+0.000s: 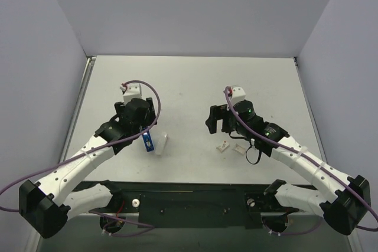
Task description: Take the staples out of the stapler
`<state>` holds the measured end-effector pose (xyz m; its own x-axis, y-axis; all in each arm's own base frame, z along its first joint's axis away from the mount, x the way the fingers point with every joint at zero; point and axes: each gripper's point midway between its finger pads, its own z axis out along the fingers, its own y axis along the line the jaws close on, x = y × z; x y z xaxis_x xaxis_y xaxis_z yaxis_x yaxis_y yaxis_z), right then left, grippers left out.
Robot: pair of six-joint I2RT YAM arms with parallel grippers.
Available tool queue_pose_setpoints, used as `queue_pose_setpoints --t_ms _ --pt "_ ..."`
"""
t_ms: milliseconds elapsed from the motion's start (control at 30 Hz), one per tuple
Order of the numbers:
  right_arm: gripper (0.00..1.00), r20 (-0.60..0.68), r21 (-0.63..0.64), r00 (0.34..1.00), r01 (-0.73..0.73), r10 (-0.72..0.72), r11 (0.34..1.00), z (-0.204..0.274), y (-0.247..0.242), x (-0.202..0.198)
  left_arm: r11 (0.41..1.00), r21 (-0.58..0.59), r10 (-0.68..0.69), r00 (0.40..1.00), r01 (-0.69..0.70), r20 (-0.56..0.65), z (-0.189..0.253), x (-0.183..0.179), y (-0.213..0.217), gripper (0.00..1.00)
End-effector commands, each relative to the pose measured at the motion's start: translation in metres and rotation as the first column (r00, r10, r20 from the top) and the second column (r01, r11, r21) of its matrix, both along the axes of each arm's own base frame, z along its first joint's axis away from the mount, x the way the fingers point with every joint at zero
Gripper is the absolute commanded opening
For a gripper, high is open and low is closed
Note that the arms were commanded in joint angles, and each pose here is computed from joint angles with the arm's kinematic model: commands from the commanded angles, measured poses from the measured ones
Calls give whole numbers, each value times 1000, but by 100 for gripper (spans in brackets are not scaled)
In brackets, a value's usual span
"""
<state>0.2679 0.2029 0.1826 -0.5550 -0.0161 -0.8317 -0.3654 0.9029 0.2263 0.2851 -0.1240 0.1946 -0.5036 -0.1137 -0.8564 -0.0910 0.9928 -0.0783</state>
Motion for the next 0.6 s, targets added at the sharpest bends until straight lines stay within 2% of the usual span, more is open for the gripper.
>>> queue_pose_setpoints --t_ms 0,300,467,567 --pt "92 2 8 999 -54 54 998 7 19 -6 994 -75 80 997 -81 -22 -9 11 16 84" --pt "91 -24 -18 995 -100 100 995 -3 31 -16 986 -32 157 978 -163 -136 -62 30 27 66" --pt "91 -33 -43 993 -116 115 992 -8 32 -20 981 10 192 961 -194 -200 -91 33 31 66" --pt "91 -32 -47 992 -123 122 991 -8 33 -20 978 23 206 954 -206 -217 -101 33 34 70"
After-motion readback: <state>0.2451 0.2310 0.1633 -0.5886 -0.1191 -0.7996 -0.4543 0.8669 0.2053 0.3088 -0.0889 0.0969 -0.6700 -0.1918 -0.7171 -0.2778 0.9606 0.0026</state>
